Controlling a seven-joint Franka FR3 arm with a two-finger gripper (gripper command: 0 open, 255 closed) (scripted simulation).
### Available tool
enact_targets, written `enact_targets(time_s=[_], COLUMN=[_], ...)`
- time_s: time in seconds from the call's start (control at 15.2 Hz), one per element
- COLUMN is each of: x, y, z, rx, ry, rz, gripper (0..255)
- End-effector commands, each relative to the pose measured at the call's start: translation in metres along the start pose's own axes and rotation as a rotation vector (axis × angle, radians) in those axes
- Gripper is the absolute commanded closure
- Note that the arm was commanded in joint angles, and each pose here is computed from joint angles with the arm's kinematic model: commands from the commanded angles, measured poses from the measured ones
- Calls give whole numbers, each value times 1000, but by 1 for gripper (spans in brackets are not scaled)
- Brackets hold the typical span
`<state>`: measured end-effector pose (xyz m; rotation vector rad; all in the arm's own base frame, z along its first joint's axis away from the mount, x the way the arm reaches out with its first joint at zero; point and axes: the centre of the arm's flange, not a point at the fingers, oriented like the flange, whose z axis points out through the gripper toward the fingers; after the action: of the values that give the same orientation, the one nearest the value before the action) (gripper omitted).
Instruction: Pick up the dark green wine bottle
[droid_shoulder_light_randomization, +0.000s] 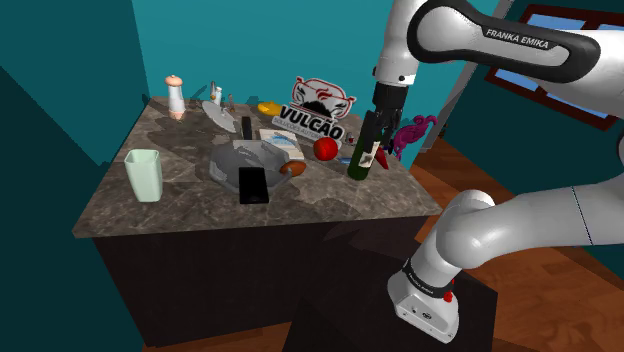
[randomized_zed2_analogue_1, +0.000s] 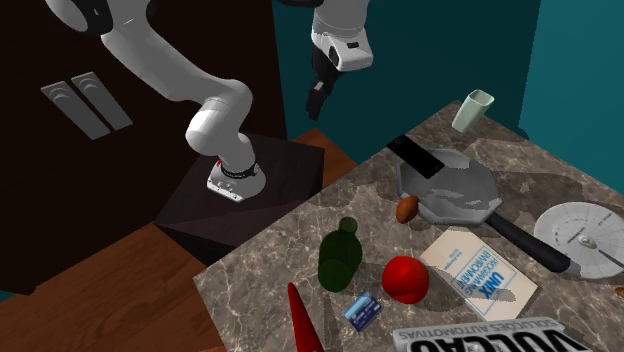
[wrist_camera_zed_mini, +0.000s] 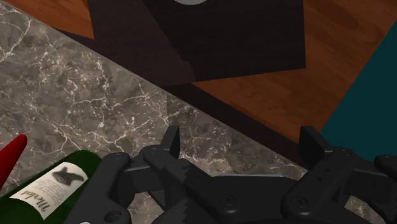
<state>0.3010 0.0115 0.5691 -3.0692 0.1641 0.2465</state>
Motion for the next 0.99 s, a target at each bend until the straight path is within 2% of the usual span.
enact_targets(time_s=[0.0,0.92], x=[0,81], y=[0,158], z=[0,-42], rx=[0,10], ry=[0,38], rz=[0,97], gripper=[0,0])
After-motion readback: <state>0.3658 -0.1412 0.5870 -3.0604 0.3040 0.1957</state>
